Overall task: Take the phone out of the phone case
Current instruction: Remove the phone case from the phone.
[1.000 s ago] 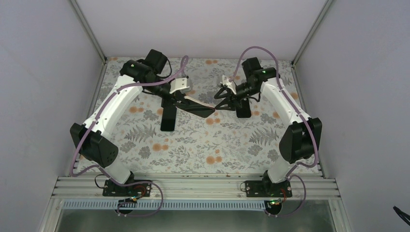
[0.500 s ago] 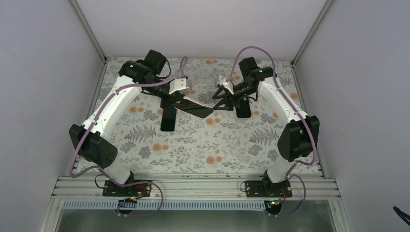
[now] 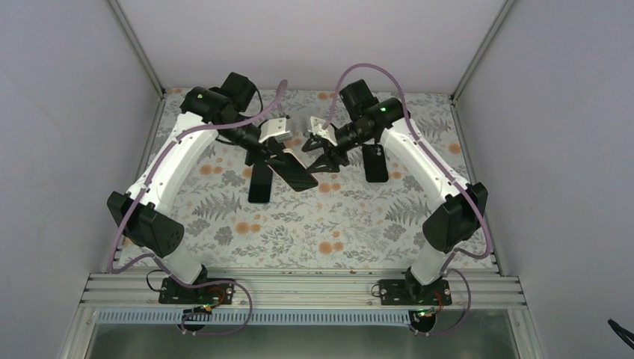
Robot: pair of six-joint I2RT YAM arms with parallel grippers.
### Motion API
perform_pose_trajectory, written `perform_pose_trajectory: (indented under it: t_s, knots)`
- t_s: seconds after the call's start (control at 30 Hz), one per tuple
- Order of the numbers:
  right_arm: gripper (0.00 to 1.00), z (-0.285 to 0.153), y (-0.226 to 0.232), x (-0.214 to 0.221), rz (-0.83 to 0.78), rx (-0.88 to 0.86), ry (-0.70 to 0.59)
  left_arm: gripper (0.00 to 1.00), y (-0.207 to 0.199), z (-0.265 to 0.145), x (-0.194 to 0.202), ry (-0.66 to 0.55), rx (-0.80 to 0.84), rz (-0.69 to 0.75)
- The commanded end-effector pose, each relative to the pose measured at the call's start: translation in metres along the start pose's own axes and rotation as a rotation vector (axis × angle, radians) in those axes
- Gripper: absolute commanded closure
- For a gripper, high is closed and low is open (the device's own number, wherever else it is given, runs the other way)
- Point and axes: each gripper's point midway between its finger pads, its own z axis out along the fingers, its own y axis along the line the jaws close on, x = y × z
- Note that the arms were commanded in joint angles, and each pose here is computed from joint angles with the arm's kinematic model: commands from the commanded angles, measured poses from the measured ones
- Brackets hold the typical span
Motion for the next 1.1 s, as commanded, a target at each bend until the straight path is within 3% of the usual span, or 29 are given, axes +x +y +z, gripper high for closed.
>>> perform_pose_trajectory:
  t_s: [0.0,0.2,0.43,0.57,0.73,1.07]
  knots:
    - [0.34,0.01,0.008,-0.05,-0.072,-0.038,-0.098,0.98,-0.022,-0.002,-0.05,-0.219,0.116,0.121]
    - [0.33,0.015,-0.007,-0.038,-0.081,0.063,-0.04,0.98,-0.025,-0.008,-0.054,-0.224,0.105,0.139]
    - [0.2,-0.006,0.043,-0.02,-0.09,-0.004,-0.036,0.98,-0.019,-0.013,-0.042,-0.199,0.067,0.123]
    - [0.18,-0.018,0.054,0.004,-0.044,0.029,0.002,0.98,-0.018,-0.016,-0.04,-0.196,0.05,0.125]
    - [0.21,-0.042,0.053,0.017,-0.017,0.106,-0.018,0.98,-0.018,-0.015,-0.036,-0.188,0.049,0.119]
    - [0.33,-0.045,0.027,0.031,0.011,0.184,-0.025,0.98,-0.022,-0.019,-0.039,-0.194,0.041,0.122]
